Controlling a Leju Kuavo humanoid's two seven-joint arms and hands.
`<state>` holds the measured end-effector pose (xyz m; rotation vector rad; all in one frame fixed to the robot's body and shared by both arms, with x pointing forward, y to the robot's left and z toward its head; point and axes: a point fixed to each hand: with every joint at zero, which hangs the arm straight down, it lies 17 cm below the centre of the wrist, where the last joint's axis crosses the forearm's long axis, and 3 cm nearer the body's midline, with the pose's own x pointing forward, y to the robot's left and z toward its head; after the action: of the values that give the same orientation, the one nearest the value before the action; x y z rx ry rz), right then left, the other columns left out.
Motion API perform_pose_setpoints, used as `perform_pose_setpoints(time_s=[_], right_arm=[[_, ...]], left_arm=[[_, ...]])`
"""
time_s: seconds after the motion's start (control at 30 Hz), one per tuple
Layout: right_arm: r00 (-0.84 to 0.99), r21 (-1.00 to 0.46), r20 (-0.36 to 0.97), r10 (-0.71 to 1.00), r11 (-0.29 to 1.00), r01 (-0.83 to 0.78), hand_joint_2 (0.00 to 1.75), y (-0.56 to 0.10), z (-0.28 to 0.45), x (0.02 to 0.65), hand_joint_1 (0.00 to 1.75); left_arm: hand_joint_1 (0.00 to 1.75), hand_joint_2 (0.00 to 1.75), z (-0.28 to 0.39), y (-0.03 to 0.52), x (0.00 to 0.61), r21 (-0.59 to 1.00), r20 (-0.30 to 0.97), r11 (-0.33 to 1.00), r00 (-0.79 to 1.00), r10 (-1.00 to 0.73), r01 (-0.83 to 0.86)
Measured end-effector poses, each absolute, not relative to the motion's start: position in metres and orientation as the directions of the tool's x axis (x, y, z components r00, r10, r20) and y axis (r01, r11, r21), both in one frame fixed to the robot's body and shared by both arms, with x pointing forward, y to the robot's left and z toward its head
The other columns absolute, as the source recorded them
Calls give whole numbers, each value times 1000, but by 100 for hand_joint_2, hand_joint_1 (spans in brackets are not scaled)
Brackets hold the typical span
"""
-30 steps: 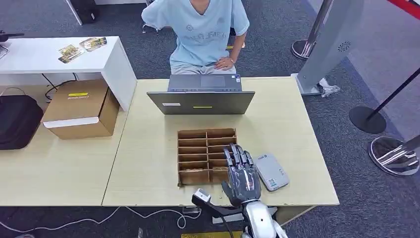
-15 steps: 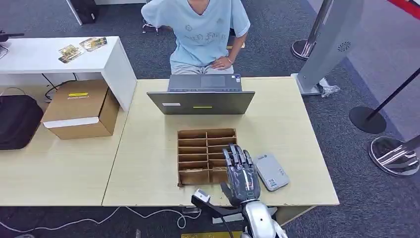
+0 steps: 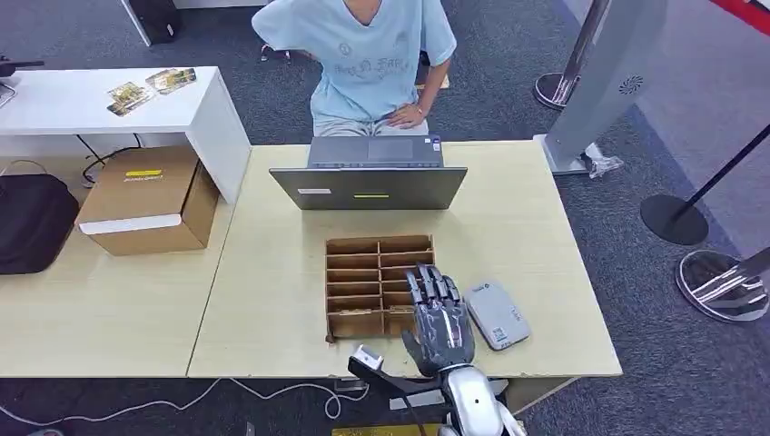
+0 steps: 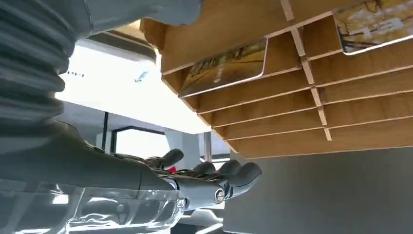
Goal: Pass the card to the sensor for recognition and then transmit it.
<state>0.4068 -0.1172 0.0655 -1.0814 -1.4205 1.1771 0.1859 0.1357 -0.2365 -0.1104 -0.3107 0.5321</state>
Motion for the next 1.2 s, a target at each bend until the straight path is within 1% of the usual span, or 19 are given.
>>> perform_pose_setpoints(time_s=[0.23,0.37,0.4,0.63,0.73,0.77,0.8,0.9,1.1,1.17,1.2], right_arm=[[-143,-989,133,981,141,53,175,-117,65,407,35],[-143,-989,133,981,141,52,175,-117,65,407,40],[-143,-989,132,981,141,52,175,-117,65,407,44],[-141,-988,136,981,144,53,175,-117,66,407,42],[-141,-988,136,981,145,53,175,-116,66,407,45],[-141,-988,136,981,145,53,175,-116,66,407,52],[-141,-988,136,981,145,53,175,-116,66,407,56],[-141,-988,136,981,145,53,175,-116,66,407,59],[-140,-988,138,980,146,52,175,-116,66,407,59],[-140,-988,138,980,146,51,175,-116,66,407,56],[-140,-988,138,980,146,51,175,-116,66,407,58]], left_arm=[[0,0,-237,136,186,-185,259,853,813,522,-489],[0,0,-237,136,186,-185,259,851,811,524,-491],[0,0,-237,136,186,-185,258,851,811,525,-491],[0,0,-237,136,186,-186,257,850,810,527,-493],[0,0,-237,136,185,-186,257,850,810,527,-493],[0,0,-237,136,185,-187,257,850,810,527,-493],[0,0,-237,136,185,-187,257,850,810,527,-493],[0,0,-237,136,185,-187,256,850,810,527,-493],[0,0,-237,135,186,-188,258,852,812,523,-489],[0,0,-236,135,186,-187,259,854,815,519,-485],[0,0,-236,135,186,-187,259,855,815,518,-484]])
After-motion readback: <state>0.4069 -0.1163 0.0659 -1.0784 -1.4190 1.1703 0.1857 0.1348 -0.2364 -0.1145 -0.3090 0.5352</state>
